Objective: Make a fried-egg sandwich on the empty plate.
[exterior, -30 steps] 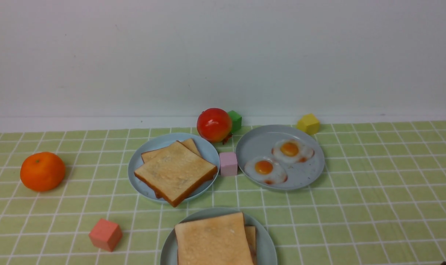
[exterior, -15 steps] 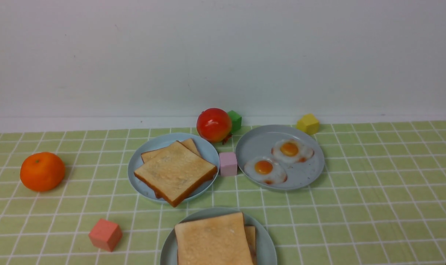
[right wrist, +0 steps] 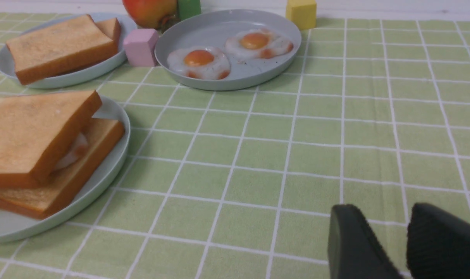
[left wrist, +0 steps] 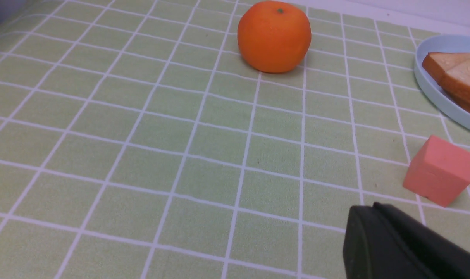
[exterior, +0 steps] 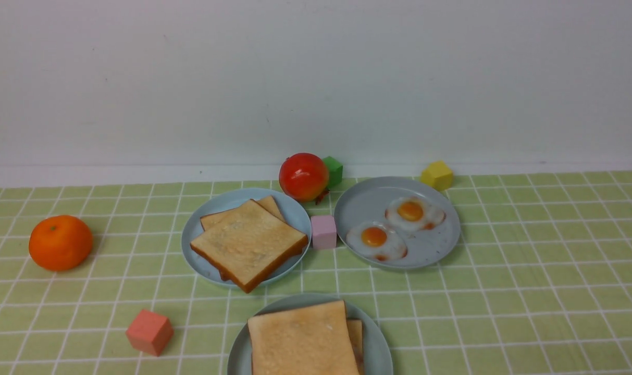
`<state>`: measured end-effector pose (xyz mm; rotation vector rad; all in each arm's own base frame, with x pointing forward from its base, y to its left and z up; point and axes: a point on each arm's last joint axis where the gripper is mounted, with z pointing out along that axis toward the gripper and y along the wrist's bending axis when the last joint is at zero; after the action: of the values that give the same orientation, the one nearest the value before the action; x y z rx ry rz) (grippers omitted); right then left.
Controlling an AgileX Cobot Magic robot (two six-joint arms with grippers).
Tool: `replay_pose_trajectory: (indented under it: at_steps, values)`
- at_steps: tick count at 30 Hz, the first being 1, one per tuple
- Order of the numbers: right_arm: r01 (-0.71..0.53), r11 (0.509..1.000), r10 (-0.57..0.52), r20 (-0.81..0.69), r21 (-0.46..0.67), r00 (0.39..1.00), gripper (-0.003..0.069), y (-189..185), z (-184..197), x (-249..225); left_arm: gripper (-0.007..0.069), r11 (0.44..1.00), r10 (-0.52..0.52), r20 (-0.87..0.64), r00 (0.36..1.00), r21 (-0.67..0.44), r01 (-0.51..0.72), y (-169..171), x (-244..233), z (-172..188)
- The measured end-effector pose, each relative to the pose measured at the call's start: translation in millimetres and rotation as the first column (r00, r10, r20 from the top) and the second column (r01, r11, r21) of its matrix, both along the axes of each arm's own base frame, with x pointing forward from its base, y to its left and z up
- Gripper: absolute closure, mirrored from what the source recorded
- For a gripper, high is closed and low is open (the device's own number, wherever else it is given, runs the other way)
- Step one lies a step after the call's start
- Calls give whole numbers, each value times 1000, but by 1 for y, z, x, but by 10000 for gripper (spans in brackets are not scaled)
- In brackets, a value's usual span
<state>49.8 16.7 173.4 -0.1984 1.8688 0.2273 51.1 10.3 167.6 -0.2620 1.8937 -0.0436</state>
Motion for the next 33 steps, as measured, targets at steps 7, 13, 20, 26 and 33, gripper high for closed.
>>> replay_pose_trajectory:
  at_steps: [7,13,20,26,33]
  values:
    - [0,1000,0,0,0,1000,418,0,0,0,620,1000,0,0,1000,0,0,0,0,0]
    - [0,1000,0,1,0,1000,418,0,0,0,620,1000,0,0,1000,0,0,0,0,0]
    - [0,1000,0,1,1,1000,418,0,0,0,613,1000,0,0,1000,0,0,0,0,0]
    - [0,1000,0,1,1,1000,418,0,0,0,608,1000,0,0,1000,0,0,0,0,0]
    - [0,1000,0,1,1,1000,418,0,0,0,603,1000,0,0,1000,0,0,0,0,0]
